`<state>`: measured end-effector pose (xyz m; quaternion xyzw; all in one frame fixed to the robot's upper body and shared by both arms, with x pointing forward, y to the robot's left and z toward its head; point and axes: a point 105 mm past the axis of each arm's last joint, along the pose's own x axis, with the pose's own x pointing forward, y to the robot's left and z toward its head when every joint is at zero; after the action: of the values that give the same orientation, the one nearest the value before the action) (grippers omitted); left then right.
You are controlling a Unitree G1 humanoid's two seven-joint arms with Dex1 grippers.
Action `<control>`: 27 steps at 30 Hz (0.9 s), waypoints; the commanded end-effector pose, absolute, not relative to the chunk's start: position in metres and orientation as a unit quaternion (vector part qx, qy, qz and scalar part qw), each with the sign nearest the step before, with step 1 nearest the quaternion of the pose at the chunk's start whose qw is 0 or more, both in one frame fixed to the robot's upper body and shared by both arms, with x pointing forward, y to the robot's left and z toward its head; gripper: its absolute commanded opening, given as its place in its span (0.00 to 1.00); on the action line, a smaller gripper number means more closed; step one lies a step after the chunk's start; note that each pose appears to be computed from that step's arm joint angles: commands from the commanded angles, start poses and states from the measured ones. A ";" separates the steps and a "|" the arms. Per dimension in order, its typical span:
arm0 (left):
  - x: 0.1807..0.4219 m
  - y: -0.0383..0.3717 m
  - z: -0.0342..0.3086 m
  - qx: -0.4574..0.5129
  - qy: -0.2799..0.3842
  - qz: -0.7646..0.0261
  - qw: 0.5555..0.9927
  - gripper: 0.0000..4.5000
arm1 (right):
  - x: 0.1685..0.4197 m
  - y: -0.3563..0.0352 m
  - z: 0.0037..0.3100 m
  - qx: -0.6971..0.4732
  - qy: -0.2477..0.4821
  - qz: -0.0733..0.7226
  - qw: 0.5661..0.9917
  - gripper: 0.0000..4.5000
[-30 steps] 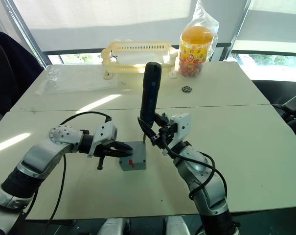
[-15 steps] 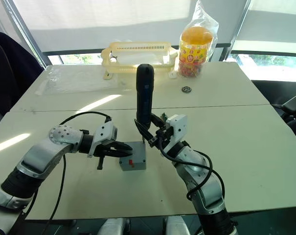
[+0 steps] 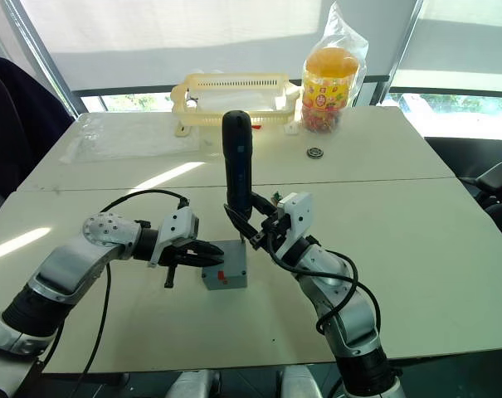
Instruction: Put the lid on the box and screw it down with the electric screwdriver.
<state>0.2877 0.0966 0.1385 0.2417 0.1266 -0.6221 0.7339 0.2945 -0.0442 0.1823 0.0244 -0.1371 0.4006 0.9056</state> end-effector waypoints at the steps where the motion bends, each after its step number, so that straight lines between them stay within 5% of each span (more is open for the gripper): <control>1: 0.288 0.104 0.123 0.247 0.164 -0.611 0.734 0.15 | 0.296 -0.045 0.176 0.018 -0.126 0.404 0.906 0.39; 27: 0.287 0.102 0.123 0.245 0.164 -0.611 0.735 0.15 | 0.294 -0.044 0.152 -0.030 -0.115 0.423 0.898 0.39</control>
<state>0.2882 0.0968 0.1361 0.2442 0.1321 -0.6196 0.7341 0.2918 -0.0425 0.1754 -0.0186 -0.1588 0.4218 0.8925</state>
